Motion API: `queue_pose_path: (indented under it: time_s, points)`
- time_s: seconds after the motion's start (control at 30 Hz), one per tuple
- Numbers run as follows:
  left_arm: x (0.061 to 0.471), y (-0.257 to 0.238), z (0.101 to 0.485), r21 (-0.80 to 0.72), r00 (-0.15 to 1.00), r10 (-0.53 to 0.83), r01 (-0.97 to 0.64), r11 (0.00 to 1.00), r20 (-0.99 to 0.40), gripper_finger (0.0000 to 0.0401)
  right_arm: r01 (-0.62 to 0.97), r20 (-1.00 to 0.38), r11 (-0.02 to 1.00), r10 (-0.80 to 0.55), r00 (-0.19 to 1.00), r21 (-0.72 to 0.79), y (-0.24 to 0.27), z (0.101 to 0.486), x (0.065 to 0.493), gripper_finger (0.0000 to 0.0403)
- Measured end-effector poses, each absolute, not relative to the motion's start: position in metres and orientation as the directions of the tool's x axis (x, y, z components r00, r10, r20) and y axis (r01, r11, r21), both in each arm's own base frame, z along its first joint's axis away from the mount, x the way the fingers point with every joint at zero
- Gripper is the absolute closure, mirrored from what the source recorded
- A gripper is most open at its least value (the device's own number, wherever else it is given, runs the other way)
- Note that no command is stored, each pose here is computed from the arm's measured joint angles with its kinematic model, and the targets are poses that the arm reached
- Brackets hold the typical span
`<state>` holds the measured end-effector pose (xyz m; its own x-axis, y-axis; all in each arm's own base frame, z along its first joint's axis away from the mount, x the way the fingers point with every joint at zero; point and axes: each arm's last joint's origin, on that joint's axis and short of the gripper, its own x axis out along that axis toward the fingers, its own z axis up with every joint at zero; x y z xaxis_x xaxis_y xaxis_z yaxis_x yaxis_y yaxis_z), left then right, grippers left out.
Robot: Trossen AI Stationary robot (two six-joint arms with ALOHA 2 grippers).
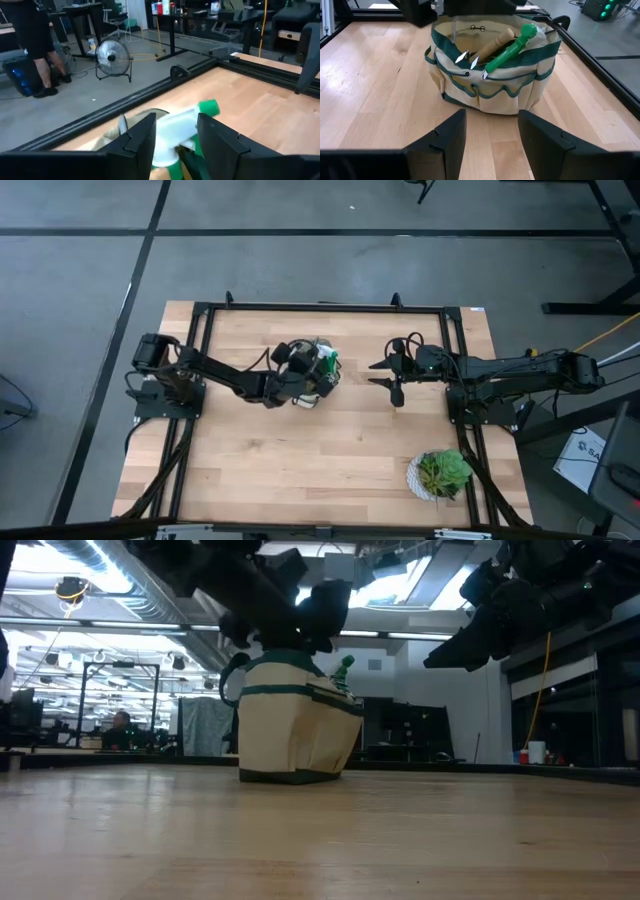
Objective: Pick & Place Garden tools in Gardening bag
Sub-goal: Return to Home Position
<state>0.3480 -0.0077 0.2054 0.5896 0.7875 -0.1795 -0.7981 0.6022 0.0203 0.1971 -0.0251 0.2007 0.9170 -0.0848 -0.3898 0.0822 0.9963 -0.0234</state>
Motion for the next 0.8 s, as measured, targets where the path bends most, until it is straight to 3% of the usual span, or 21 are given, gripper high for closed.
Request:
queue_pose_path:
  time_s: [0.53, 0.8]
  points:
    - [0.306, -0.020, 0.265, 0.052, 0.678, 0.706, -0.712, 0.700, -0.205, 0.0232, 0.085, -0.390, 0.996, -0.088, 0.917, -0.025, -0.025, 0.201, 0.197, 0.0222]
    - [0.278, -0.043, 0.302, 0.083, 0.806, 0.572, -0.567, 0.820, -0.151, 0.0232, 0.085, -0.390, 0.996, -0.088, 0.917, -0.025, -0.025, 0.201, 0.197, 0.0222]
